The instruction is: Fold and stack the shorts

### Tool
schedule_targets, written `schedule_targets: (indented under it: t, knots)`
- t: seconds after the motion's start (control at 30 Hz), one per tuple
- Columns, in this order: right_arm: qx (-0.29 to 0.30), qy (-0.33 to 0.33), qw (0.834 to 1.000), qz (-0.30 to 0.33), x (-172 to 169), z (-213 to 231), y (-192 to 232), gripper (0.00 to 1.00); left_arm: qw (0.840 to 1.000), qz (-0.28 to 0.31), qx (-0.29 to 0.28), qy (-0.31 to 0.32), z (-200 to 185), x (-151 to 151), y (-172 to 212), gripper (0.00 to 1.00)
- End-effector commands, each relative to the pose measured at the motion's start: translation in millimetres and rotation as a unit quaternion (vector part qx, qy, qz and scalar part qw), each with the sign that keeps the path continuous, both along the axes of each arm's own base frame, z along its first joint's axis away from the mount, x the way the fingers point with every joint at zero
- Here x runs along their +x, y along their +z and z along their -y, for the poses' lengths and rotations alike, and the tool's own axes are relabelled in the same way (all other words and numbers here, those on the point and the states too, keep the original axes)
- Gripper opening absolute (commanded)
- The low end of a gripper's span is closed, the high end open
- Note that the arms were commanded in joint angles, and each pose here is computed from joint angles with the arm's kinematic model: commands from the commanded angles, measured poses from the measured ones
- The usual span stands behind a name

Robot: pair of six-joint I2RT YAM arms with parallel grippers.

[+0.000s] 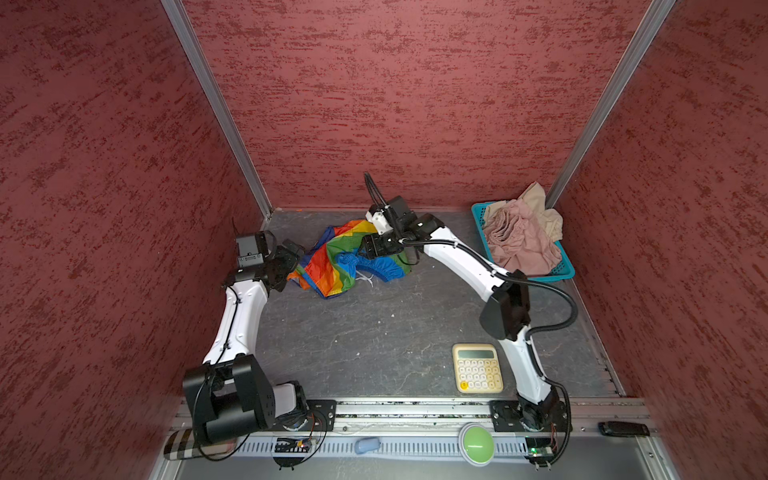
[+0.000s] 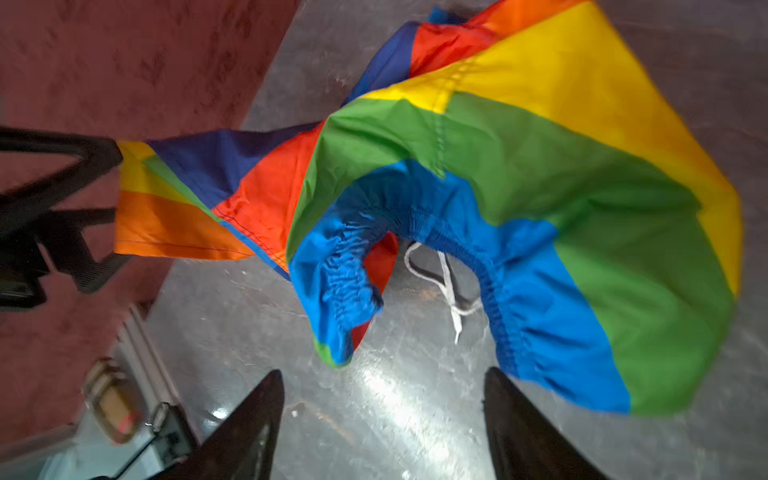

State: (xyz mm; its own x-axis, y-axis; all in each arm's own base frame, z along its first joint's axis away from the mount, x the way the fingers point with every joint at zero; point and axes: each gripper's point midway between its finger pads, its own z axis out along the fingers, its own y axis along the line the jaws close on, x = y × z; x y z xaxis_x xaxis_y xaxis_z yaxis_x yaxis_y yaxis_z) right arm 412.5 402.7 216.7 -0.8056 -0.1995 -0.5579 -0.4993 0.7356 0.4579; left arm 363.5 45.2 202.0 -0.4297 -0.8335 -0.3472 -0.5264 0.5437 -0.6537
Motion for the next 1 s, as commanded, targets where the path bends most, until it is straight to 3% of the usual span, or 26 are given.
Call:
schedule_targets:
  t: [0.0, 0.03, 0.23, 0.33, 0.5, 0.7, 0.87, 0.97]
  knots:
    - [0.027, -0.041, 0.999, 0.017, 12, 34, 4, 0.94, 0.998, 0.040, 0.051, 0.014, -8, -8, 40, 0.99]
    - [0.022, -0.050, 0.998, 0.007, 11, 44, -8, 0.99, 0.997, 0.050, 0.060, 0.009, -4, -7, 47, 0.99]
    - [0.008, -0.087, 0.995, -0.045, 5, 62, -77, 0.99, 0.982, 0.058, 0.151, -0.093, 57, 3, 71, 0.99]
    - [0.033, -0.109, 0.990, -0.077, 4, 57, -106, 0.99, 0.974, 0.048, 0.119, -0.186, 110, 12, 57, 0.99]
    - [0.071, -0.142, 0.982, -0.104, 8, 52, -131, 0.99, 0.938, -0.034, 0.170, -0.302, 171, 19, 13, 0.99]
    - [0.128, -0.203, 0.962, -0.133, 15, 46, -153, 0.88, 0.920, -0.062, 0.184, -0.339, 189, 27, -13, 0.99]
    - [0.162, -0.258, 0.943, -0.136, 35, 44, -165, 0.80, 0.898, -0.112, 0.265, -0.334, 172, 39, -30, 0.99]
    - [0.173, -0.270, 0.938, -0.130, 47, 39, -168, 0.69, 0.880, -0.113, 0.310, -0.341, 169, 47, -32, 0.99]
